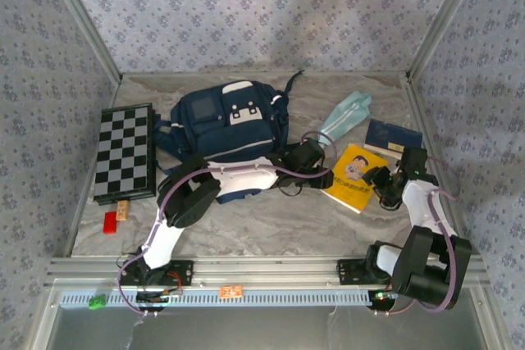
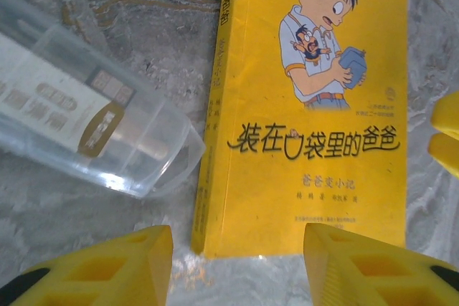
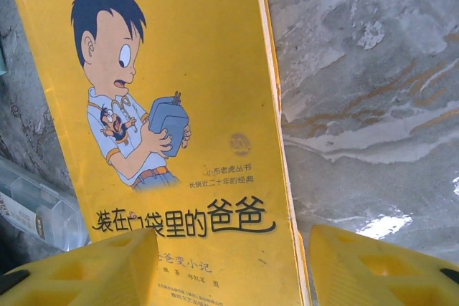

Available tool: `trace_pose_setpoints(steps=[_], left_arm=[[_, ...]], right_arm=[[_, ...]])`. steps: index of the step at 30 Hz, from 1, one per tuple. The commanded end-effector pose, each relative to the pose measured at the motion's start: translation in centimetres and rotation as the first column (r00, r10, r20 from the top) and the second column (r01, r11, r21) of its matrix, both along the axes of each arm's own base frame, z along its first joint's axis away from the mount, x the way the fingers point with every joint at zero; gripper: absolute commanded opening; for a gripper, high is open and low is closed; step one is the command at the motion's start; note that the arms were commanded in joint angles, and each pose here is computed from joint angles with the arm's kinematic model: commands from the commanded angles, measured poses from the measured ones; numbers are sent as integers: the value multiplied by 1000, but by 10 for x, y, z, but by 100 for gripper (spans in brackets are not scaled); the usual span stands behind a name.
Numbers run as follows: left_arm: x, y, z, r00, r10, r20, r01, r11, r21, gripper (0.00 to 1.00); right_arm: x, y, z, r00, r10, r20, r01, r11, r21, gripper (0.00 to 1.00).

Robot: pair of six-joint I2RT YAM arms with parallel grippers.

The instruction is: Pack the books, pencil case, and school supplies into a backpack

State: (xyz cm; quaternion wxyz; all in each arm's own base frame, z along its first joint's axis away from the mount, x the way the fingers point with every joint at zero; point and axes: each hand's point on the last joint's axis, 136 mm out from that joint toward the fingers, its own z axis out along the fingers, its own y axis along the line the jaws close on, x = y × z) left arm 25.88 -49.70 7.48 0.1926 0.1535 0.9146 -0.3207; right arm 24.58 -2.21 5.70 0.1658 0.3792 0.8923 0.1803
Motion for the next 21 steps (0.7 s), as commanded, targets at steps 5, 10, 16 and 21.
trace_pose_setpoints(steps=[5,10,16,21], left_arm=[[8,-14,-10,999,-37,-8,37,999,26,50],[10,-17,-20,999,-33,-28,34,998,50,49],[7,-17,-30,998,-29,-53,32,998,52,48],[3,-23,-36,996,-45,-79,48,998,41,46]], right_arm=[[-6,13,-17,997,59,-46,-55,995,82,59],[-7,18,-21,997,63,-41,-59,994,90,61],[-6,17,-26,995,66,-71,-60,995,79,66],[-6,20,-30,993,84,-88,-77,994,79,70]])
